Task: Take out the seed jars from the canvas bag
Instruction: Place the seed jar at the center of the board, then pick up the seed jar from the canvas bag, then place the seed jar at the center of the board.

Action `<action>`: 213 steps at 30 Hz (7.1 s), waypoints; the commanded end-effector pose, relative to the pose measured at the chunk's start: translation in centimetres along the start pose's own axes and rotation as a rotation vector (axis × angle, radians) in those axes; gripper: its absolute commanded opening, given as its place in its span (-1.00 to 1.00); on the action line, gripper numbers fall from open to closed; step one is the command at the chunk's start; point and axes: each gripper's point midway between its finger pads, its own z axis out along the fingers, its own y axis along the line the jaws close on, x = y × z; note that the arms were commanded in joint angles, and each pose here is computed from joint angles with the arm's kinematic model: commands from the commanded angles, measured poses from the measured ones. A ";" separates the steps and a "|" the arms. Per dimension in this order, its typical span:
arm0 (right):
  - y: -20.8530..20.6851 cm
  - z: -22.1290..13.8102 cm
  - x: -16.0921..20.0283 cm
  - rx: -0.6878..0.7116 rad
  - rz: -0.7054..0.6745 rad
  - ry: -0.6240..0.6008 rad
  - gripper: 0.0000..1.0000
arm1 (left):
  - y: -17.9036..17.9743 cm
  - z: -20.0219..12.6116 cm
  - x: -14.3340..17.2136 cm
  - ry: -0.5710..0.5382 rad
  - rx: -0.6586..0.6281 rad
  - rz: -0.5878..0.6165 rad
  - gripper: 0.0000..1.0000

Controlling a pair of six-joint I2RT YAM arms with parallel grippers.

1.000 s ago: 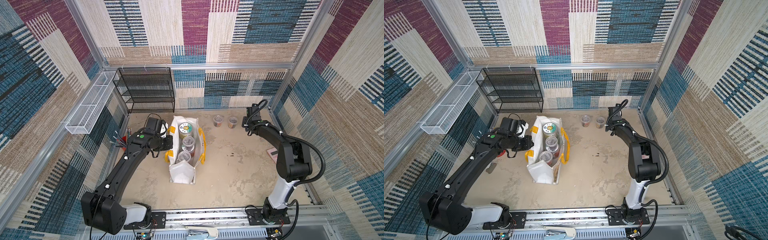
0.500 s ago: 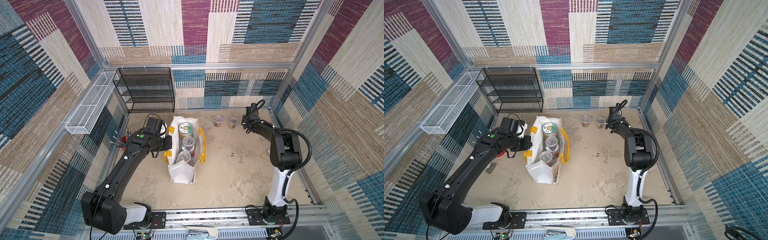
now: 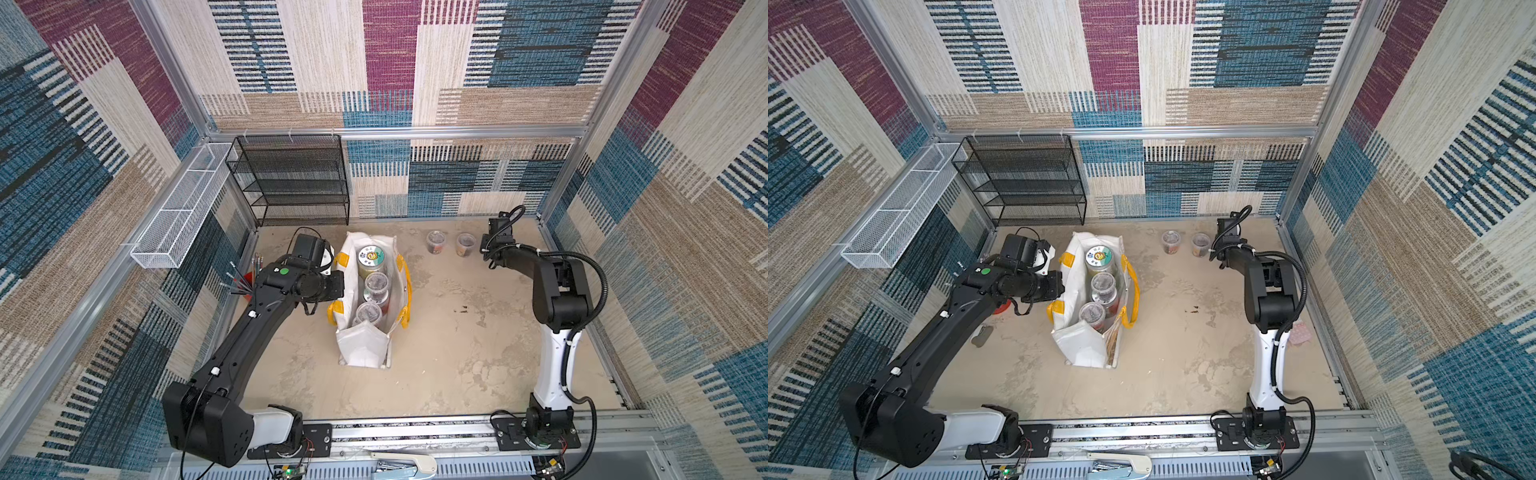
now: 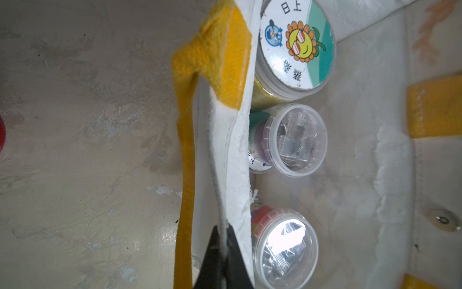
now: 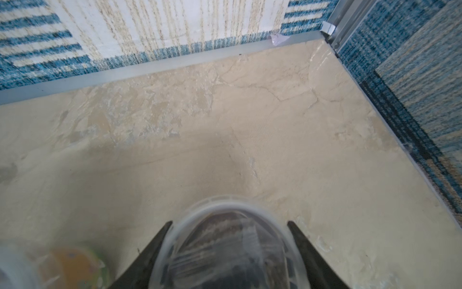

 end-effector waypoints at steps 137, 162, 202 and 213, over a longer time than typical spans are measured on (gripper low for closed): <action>35.3 -34.1 0.8 -0.659 -0.435 -0.047 -0.02 | 0.7 -0.9 0.1 -0.034 -0.035 0.024 -1.00; 24.8 -47.5 -11.3 -0.701 -0.297 -0.285 -0.07 | 0.7 -0.4 0.2 -0.026 -0.032 0.025 -1.00; 13.6 -19.6 0.5 -0.357 -0.088 0.017 -0.11 | 0.5 -0.3 0.0 -0.021 -0.025 0.009 -1.00; 15.4 -15.1 2.7 -0.273 -0.123 0.016 -0.12 | 0.5 -0.1 0.0 -0.017 -0.022 0.009 -1.00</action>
